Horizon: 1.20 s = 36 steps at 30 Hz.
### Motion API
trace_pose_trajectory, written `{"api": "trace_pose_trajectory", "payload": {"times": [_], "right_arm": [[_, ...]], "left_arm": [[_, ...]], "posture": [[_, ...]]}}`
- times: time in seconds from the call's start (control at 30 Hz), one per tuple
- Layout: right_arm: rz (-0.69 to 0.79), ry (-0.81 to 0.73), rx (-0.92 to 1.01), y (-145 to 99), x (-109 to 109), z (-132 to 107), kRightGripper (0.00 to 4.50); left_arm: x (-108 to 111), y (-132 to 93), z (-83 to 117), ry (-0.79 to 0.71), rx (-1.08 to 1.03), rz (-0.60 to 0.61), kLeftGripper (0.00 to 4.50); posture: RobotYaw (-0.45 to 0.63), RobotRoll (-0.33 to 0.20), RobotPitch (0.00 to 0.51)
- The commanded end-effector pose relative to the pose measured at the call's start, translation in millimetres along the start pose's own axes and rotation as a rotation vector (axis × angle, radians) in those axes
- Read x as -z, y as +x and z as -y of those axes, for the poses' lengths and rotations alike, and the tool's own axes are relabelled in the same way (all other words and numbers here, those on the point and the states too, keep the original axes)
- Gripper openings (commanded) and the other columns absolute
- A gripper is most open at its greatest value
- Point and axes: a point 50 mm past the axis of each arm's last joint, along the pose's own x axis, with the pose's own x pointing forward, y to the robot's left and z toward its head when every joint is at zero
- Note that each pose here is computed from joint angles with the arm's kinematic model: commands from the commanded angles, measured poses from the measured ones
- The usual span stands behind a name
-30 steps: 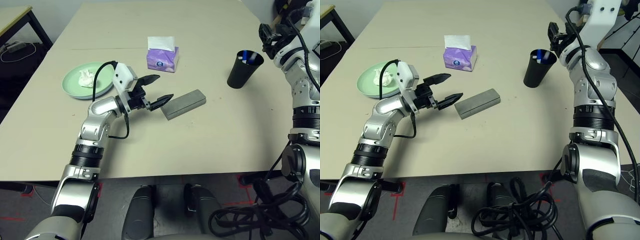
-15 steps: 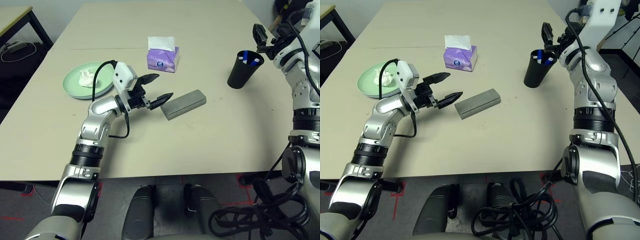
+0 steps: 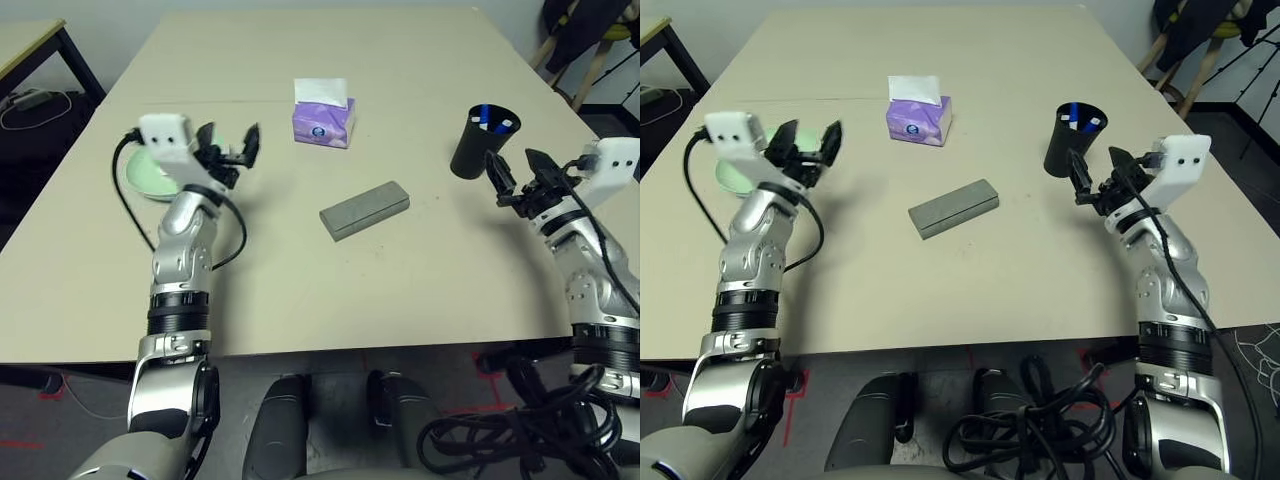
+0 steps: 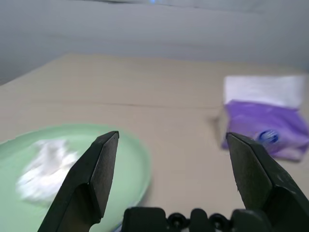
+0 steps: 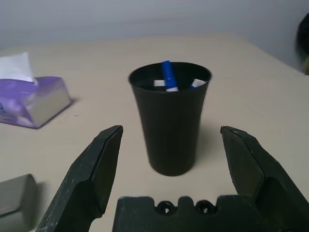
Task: Organize and tidy the items on the table.
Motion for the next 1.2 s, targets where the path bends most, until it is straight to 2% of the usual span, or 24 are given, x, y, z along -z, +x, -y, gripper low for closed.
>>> {"api": "trace_pose_trajectory", "payload": {"times": [0.03,0.2,0.4,0.63,1.2], "right_arm": [[0.048,0.006,0.110,-2.7,5.0,12.5,4.46],[0.032,-0.050,0.076,0.8,12.3,9.4,4.46],[0.052,-0.035,0.039,3.4,15.8,7.0,4.46],[0.055,-0.035,0.028,2.4,16.7,5.6,4.46],[0.039,-0.054,0.033,0.4,15.9,7.1,4.46]], "left_arm": [[3.6,-10.0,-9.6,0.044,-0.076,0.004,4.50],[10.1,-20.7,-27.8,0.112,-0.155,0.013,4.50],[18.1,-24.9,-39.2,0.117,-0.112,0.033,4.50],[30.2,-26.0,-45.1,0.098,-0.068,-0.011,4.50],[34.7,-23.7,-45.2,0.092,-0.031,-0.026,4.50]], "posture": [[0.07,0.000,0.098],[0.09,0.000,0.092],[0.10,0.000,0.084],[0.08,0.000,0.083],[0.07,0.000,0.084]]}}
